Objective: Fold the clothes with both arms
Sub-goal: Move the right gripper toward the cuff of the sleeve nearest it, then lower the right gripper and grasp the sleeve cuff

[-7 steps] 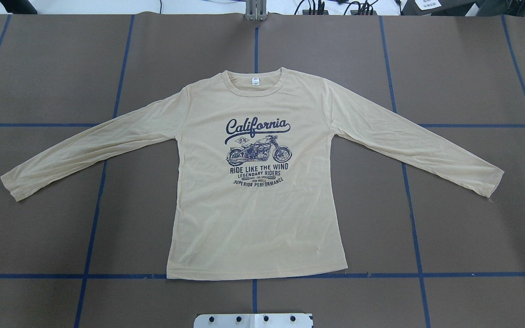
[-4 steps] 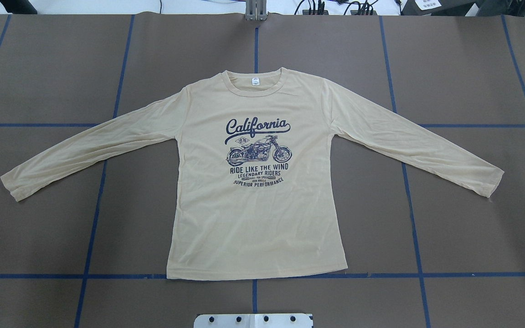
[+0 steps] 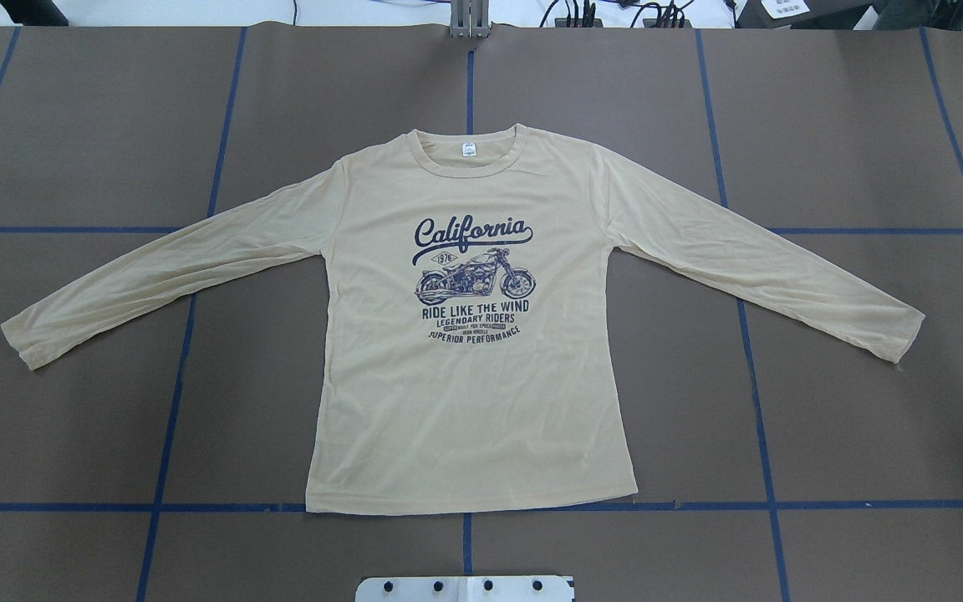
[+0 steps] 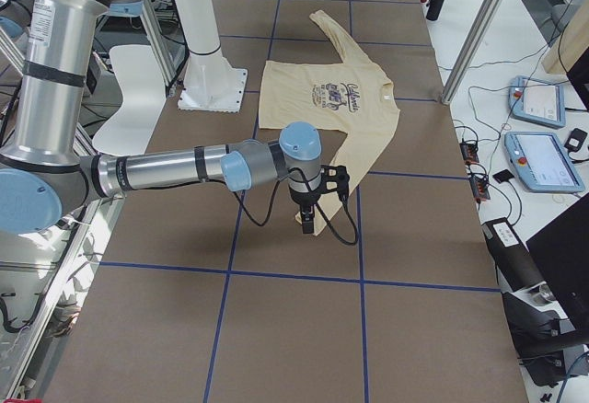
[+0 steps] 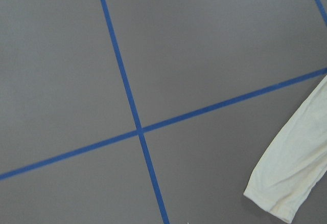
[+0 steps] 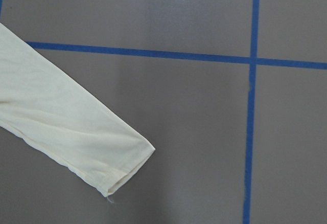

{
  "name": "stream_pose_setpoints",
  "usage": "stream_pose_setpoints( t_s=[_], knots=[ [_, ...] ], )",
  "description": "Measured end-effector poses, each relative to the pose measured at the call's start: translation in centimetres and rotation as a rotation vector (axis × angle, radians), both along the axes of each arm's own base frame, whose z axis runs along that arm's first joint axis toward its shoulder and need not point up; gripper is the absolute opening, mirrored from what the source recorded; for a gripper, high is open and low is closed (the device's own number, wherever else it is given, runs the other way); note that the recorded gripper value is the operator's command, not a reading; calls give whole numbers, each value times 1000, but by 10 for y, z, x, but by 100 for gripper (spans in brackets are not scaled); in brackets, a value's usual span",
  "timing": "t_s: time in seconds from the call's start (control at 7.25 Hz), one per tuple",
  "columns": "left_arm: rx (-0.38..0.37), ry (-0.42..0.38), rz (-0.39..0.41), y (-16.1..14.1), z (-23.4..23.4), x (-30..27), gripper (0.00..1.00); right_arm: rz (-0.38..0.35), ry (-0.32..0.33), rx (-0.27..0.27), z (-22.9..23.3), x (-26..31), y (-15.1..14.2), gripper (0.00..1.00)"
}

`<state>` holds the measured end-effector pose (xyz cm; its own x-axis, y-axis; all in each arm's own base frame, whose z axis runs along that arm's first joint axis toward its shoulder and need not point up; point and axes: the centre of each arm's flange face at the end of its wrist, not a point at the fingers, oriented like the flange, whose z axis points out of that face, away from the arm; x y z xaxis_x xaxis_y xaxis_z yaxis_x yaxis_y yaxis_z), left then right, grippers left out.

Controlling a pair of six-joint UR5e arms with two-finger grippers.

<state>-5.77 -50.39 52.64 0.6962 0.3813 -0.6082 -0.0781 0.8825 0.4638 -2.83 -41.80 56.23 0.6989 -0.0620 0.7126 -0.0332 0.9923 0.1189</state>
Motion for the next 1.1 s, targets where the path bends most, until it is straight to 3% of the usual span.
stream_pose_setpoints(
  t_s=[0.41, 0.55, 0.69, 0.83, 1.1],
  knots=[
    [43, 3, 10, -5, -1, 3, 100, 64, -23, -22, 23, -83, -4, 99],
    [45, 4, 11, -5, -1, 4, 100, 90, -28, -15, 32, -109, 0, 91],
    [45, 4, 12, -5, -1, 4, 100, 114, -42, -2, 43, -129, 3, 74],
    [45, 3, 12, -5, -1, 4, 100, 129, -57, 11, 55, -140, 1, 63],
    [44, 3, 12, -4, 0, 4, 100, 136, -68, 22, 72, -152, -8, 59]
  ],
)
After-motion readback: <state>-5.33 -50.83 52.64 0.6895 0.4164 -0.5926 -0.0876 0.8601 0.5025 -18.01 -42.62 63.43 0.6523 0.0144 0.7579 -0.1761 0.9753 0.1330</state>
